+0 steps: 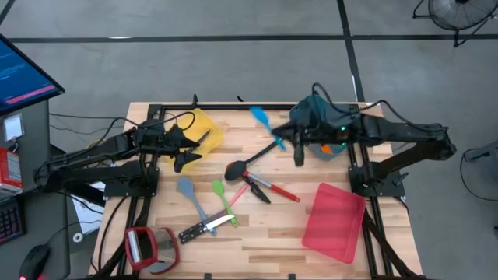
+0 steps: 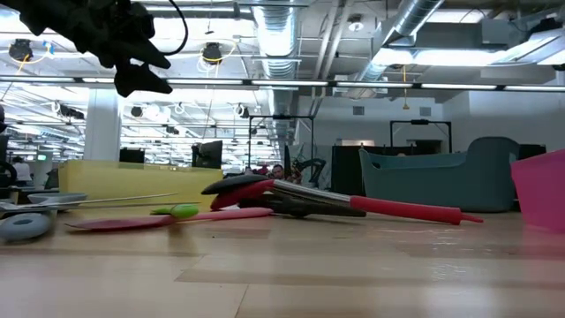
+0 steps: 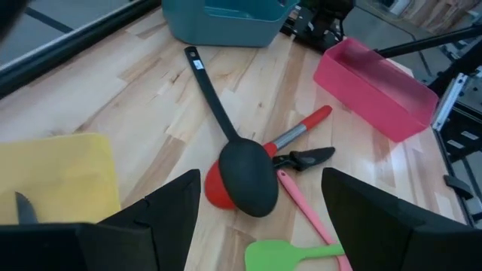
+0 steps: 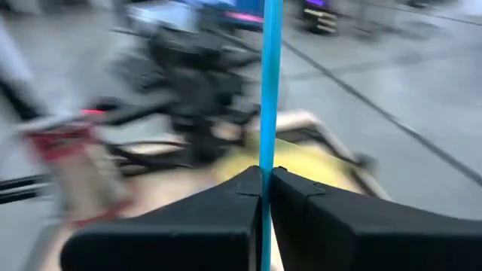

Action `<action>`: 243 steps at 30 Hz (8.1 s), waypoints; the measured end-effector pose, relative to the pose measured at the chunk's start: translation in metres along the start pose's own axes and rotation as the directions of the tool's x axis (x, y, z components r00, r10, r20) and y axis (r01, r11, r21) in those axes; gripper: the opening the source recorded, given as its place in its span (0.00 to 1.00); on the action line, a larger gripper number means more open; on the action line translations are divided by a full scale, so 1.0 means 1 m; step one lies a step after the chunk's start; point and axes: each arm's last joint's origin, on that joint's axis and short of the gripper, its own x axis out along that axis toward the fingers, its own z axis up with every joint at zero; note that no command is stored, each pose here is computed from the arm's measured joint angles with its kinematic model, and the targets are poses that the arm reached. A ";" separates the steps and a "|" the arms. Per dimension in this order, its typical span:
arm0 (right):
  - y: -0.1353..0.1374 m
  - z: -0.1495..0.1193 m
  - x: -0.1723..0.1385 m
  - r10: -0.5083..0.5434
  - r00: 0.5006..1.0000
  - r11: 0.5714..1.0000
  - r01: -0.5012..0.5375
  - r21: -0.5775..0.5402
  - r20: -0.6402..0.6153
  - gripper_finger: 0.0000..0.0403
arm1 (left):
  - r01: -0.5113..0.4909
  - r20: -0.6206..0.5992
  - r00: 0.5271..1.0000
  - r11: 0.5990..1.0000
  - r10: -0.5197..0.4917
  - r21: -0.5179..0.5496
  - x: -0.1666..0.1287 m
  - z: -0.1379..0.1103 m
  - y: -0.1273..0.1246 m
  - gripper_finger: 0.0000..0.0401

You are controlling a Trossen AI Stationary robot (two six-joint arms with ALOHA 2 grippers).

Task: Pick & Place Kitchen Items
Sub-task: Put the blue spatula into the green bin, then put the red serving spoon into the red bin

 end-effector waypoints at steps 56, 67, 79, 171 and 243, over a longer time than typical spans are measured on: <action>-0.203 -0.252 0.002 -0.420 0.391 0.684 0.730 -0.002 -0.819 0.19 | -0.077 0.053 0.995 0.996 0.080 -0.046 0.000 0.004 0.002 0.64; -0.184 -0.162 0.004 -0.357 0.694 0.796 0.576 0.185 -0.626 0.50 | -0.114 0.063 0.991 0.992 0.117 -0.048 0.000 0.004 0.003 0.64; -0.091 -0.126 0.060 -0.111 0.924 0.968 0.184 0.169 -0.366 0.55 | -0.117 0.072 0.990 0.992 0.121 -0.048 0.000 0.005 0.003 0.64; 0.027 -0.172 -0.021 0.523 0.268 0.775 0.246 0.582 -0.809 0.10 | -0.118 0.077 0.990 0.993 0.118 -0.014 0.000 0.005 0.003 0.64; 0.023 -0.248 -0.093 0.692 -0.079 0.708 0.268 0.654 -0.717 0.09 | -0.121 0.070 0.990 0.993 0.120 0.001 0.000 0.005 0.003 0.64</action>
